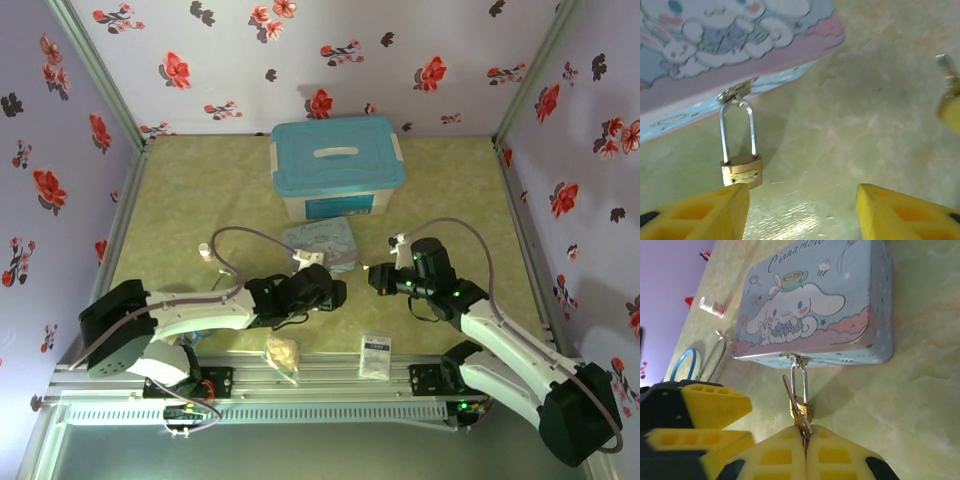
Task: Unlock the padlock with the key
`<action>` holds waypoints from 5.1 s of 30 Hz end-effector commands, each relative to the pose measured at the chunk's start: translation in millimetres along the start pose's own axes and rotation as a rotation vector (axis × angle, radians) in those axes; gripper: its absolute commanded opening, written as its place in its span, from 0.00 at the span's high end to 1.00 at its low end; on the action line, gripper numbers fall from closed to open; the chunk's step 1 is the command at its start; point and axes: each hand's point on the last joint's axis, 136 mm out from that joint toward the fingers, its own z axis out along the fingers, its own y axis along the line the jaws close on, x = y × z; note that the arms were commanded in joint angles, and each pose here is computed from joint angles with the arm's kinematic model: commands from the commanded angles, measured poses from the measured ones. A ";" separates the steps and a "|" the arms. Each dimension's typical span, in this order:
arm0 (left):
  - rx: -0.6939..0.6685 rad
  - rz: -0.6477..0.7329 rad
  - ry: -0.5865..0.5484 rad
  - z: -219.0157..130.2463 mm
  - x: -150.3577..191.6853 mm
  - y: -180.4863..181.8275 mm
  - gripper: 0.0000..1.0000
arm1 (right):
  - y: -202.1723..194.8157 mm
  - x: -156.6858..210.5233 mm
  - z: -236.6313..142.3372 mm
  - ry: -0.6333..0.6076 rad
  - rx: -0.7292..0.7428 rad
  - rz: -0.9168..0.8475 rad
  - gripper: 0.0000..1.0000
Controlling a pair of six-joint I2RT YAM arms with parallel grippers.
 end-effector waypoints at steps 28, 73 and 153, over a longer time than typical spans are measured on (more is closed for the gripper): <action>-0.136 0.063 0.031 65.9 14.0 43.6 0.54 | -14.7 7.5 4.8 0.013 0.076 -0.031 1.00; -0.002 -0.033 -0.013 72.2 23.4 25.2 0.75 | -29.2 25.5 5.8 0.010 0.097 0.025 1.00; 0.360 -0.690 -0.376 46.6 -34.6 2.9 1.00 | 7.7 36.0 64.6 0.172 -0.359 0.550 1.00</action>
